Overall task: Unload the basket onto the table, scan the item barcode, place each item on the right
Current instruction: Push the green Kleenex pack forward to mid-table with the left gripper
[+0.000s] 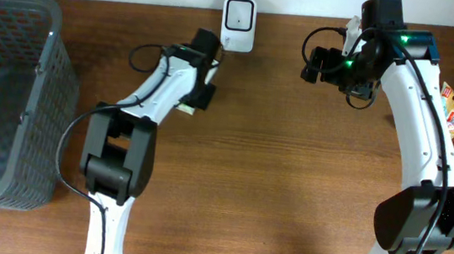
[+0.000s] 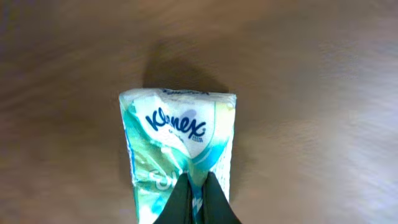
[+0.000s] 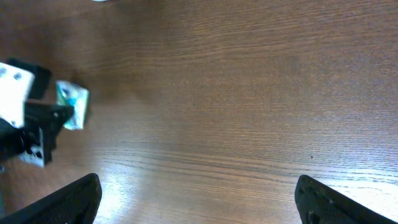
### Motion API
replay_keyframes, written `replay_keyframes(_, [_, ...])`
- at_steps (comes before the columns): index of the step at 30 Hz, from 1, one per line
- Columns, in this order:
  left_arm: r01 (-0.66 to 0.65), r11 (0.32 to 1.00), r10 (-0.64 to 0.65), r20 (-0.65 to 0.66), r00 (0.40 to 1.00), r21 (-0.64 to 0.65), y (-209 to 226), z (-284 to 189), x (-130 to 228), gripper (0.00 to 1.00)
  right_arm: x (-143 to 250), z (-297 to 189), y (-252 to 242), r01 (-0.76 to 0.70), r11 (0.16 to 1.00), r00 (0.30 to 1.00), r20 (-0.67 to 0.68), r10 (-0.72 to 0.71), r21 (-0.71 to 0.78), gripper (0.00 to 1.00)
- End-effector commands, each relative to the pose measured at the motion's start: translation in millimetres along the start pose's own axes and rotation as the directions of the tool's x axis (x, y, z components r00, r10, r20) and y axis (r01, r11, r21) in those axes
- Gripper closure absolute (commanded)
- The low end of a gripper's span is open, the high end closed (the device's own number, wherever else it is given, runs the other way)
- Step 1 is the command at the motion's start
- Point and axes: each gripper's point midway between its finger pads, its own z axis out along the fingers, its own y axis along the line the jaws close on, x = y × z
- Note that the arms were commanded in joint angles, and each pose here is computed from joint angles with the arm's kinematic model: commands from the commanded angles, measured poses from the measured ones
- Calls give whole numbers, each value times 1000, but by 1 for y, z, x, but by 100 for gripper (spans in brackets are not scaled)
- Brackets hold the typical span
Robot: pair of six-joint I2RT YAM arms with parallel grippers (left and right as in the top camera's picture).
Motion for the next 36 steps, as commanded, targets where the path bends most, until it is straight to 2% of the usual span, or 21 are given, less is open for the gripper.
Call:
replay_keyframes(1, [-41, 992, 40, 10, 999, 123, -55, -23, -9, 100, 2, 3, 2, -4, 1000, 1000, -10, 3, -8, 1])
replay_keyframes(5, [-2, 990, -3, 37, 999, 139, -86, -45, -20, 100, 2, 3, 2, -4, 1000, 1000, -10, 3, -8, 1])
replay_keyframes(10, [30, 946, -37, 16, 999, 322, -126, -57, -19, 69, 2, 3, 2, -4, 1000, 1000, -10, 3, -8, 1])
replay_keyframes(11, [31, 944, -37, 14, 999, 329, -127, -57, -18, 61, 2, 3, 2, -4, 1000, 1000, -10, 3, -8, 1])
replay_keyframes(13, [30, 944, -37, 14, 999, 328, -127, -57, -18, 52, 2, 3, 2, -4, 1000, 1000, -10, 3, -8, 1])
replay_keyframes(17, [38, 946, -49, 26, 998, 321, -119, -68, -25, 57, 2, 3, 2, -4, 1000, 1000, -10, 3, -8, 1])
replay_keyframes(20, [71, 965, -86, 48, 995, 252, -88, -90, -36, 55, 2, 3, 2, -4, 1000, 1000, -10, 3, -8, 1])
replay_keyframes(24, [137, 984, -146, 77, 986, 110, -32, -118, -42, 43, 2, 3, 2, -4, 1000, 1000, -10, 3, -8, 1])
replay_keyframes(27, [184, 981, -188, 69, 980, 60, -1, -122, -38, 25, 2, 3, 2, -4, 1000, 1000, -10, 3, -8, 1])
replay_keyframes(29, [216, 975, -219, 52, 974, 51, 15, -119, -34, 1, 2, 3, 2, -4, 1000, 1000, -10, 3, -8, 1])
replay_keyframes(32, [284, 958, -286, 38, 958, 39, 43, -115, -29, 1, 2, 3, 2, -4, 1000, 1000, -10, 3, -8, 1])
replay_keyframes(36, [309, 951, -310, 17, 951, 28, 57, -113, -22, 1, 2, 3, 2, -4, 1000, 1000, -10, 3, -8, 1])
